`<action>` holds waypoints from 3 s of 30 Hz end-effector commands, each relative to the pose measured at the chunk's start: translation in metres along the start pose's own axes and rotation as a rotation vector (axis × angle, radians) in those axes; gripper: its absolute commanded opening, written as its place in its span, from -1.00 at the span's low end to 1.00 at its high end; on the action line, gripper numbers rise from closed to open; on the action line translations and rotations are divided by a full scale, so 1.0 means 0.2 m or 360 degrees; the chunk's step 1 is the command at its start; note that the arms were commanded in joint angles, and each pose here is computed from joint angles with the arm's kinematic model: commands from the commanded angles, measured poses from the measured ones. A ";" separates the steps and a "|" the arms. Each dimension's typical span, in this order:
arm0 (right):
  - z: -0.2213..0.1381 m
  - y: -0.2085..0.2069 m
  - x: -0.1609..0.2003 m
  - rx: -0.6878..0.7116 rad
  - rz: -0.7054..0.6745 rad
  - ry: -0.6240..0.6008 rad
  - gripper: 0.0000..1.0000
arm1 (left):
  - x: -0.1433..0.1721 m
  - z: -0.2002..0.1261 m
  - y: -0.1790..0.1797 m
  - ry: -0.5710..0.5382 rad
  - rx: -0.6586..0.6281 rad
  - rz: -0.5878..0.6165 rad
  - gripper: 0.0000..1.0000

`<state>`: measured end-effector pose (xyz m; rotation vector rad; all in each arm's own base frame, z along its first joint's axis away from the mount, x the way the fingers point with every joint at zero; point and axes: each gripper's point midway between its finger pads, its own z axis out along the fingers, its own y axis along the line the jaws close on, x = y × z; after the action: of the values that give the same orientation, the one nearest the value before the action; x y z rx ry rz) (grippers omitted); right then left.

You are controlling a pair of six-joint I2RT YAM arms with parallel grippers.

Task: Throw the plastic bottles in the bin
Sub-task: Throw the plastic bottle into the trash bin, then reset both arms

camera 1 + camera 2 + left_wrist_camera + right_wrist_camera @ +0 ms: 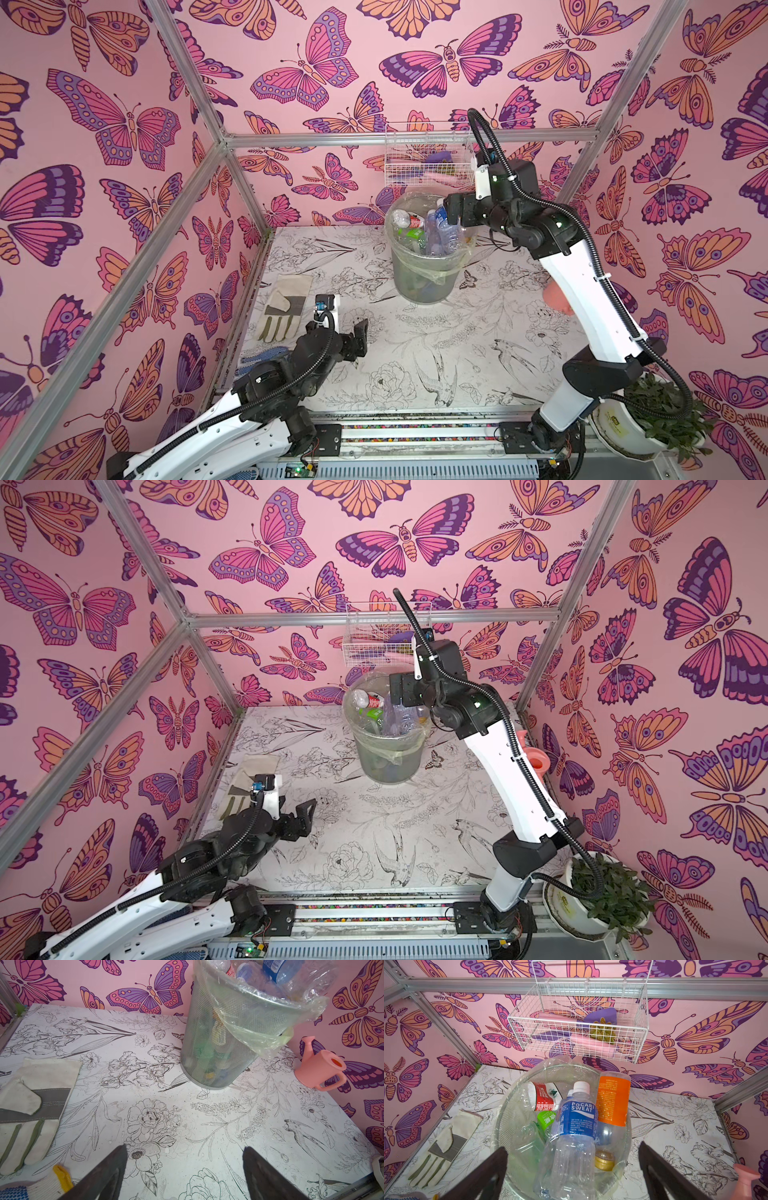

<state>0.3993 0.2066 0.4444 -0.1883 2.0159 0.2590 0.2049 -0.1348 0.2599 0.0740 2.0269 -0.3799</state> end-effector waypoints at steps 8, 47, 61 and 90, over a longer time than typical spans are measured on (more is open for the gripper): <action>-0.14 -0.22 0.06 0.0100 0.0049 -0.0103 0.98 | -0.13 -0.04 0.07 -0.0119 -0.0132 0.0094 0.83; -0.08 -0.94 1.55 0.0970 -0.0163 0.0174 0.88 | 0.04 0.40 0.79 0.0200 -0.1139 0.0263 0.99; -0.06 -1.00 1.78 0.1028 -0.0199 0.0249 0.92 | 0.37 0.42 1.01 0.0277 -0.1376 0.0369 1.00; 0.05 -1.13 1.57 0.1162 -0.0023 -0.0196 0.88 | 0.20 0.39 0.98 -0.0490 -0.1243 0.0346 1.00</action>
<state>0.3145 -0.0120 0.1195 0.2161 1.9406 -0.5071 0.2827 0.0287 0.1159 -0.2305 1.8755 0.5985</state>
